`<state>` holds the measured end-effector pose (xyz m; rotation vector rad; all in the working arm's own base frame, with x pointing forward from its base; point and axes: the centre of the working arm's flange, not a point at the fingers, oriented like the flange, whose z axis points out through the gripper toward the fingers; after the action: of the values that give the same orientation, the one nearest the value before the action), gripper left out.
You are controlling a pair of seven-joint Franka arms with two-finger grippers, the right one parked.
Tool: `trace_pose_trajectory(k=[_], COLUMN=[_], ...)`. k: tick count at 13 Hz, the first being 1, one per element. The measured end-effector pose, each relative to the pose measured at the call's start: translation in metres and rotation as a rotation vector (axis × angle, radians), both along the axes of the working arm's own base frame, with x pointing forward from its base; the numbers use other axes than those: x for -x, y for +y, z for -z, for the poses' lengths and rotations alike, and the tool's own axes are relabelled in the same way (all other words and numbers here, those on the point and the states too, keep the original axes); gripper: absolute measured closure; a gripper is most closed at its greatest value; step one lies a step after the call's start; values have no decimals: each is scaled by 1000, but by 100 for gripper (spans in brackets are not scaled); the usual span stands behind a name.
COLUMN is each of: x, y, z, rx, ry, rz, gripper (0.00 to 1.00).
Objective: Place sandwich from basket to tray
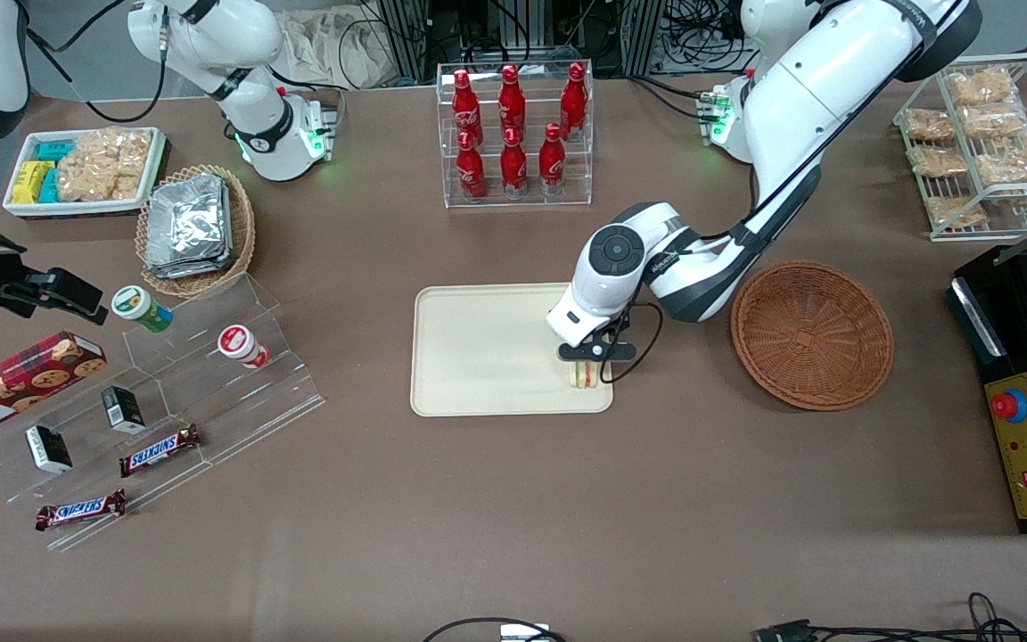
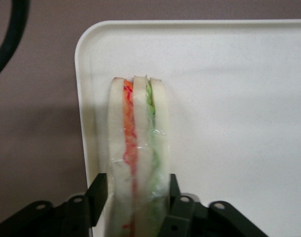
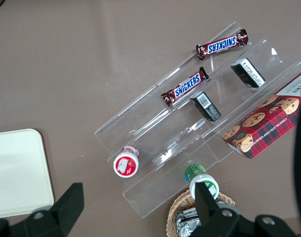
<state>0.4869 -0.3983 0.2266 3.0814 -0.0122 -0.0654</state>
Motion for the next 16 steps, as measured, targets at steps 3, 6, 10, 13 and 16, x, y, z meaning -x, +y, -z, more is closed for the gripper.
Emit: trace_pose_trajectory(k=[3,6,10,13,16], x=[-7,-16,-33,-35,-43], y=[1,0,-3,31,106], z=[-8,-43,-185,-273,-319], rx=[5,-39,-87,-157,-153], ry=[-14,-27,-36,-80,-72], rz=[-11,-48,-139,-125,-133], gripper=[5,0,0,0,0])
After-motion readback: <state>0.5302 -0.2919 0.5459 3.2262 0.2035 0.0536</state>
